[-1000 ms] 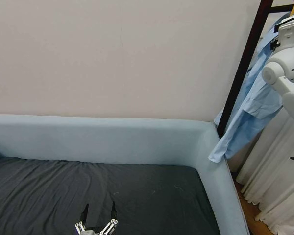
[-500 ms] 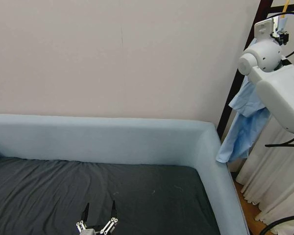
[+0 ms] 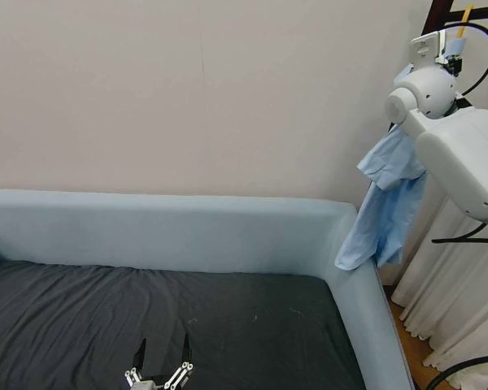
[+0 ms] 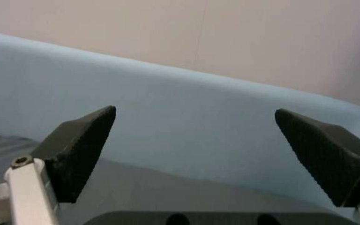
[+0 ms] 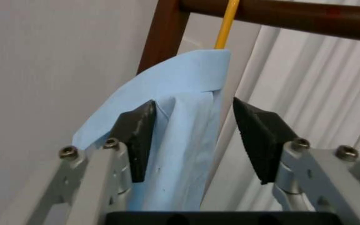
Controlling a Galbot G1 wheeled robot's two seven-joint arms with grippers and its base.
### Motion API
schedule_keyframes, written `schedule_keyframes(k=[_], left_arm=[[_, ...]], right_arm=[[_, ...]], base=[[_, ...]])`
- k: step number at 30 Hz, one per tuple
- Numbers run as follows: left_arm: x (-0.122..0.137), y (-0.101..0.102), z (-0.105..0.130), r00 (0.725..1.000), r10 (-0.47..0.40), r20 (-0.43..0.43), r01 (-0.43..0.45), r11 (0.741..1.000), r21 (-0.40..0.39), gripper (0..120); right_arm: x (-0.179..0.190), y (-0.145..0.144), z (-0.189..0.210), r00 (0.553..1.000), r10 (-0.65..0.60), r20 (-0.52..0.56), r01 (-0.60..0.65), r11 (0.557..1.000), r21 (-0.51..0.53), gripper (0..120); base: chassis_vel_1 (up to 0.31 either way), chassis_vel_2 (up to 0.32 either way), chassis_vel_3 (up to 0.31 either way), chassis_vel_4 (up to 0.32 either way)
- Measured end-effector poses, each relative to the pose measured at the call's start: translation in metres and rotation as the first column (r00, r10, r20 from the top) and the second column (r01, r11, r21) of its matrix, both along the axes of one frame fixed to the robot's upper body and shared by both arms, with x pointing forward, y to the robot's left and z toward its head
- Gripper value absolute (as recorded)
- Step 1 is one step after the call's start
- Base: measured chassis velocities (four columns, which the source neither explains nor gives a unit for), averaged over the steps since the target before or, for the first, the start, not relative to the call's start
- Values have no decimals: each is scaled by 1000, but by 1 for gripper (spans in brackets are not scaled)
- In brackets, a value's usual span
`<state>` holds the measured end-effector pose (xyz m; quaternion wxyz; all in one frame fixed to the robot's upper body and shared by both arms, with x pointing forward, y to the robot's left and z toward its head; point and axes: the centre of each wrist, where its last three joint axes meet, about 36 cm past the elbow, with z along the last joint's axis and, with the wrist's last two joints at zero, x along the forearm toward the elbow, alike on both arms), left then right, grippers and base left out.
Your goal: Pick up the clothes from the sofa and hang them on the clothes hanger.
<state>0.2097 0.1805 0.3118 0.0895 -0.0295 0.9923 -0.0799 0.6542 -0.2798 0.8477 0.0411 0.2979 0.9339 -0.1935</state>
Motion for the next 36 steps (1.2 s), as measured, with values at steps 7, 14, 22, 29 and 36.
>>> schedule_keyframes(k=[7, 14, 22, 29, 36], left_arm=[[-1, -1, -1, 1000, -3, -2, 3, 1000, 2, 100], [-3, 0, -2, 1000, -1, -6, 1, 1000, 16, 100], [-7, -2, -4, 1000, -3, -13, 4, 1000, 26, 100], [-13, -9, -5, 1000, -9, -10, 9, 999, 31, 100], [-17, -7, -8, 1000, -5, 0, 5, 999, 38, 100]], right_arm=[[-34, -7, -3, 992, 123, 6, -123, 992, -23, 76], [-95, -32, -33, 943, 331, 23, -330, 942, -59, 99], [-169, -62, -80, 814, 581, 13, -580, 814, -12, 100], [-188, -43, -146, 689, 725, -3, -722, 686, 87, 100], [-196, -37, -222, 628, 776, -61, -763, 629, 152, 100]], base=[[0, 0, 0, 0], [0, 0, 0, 0], [0, 0, 0, 0], [0, 0, 0, 0], [0, 0, 0, 0]])
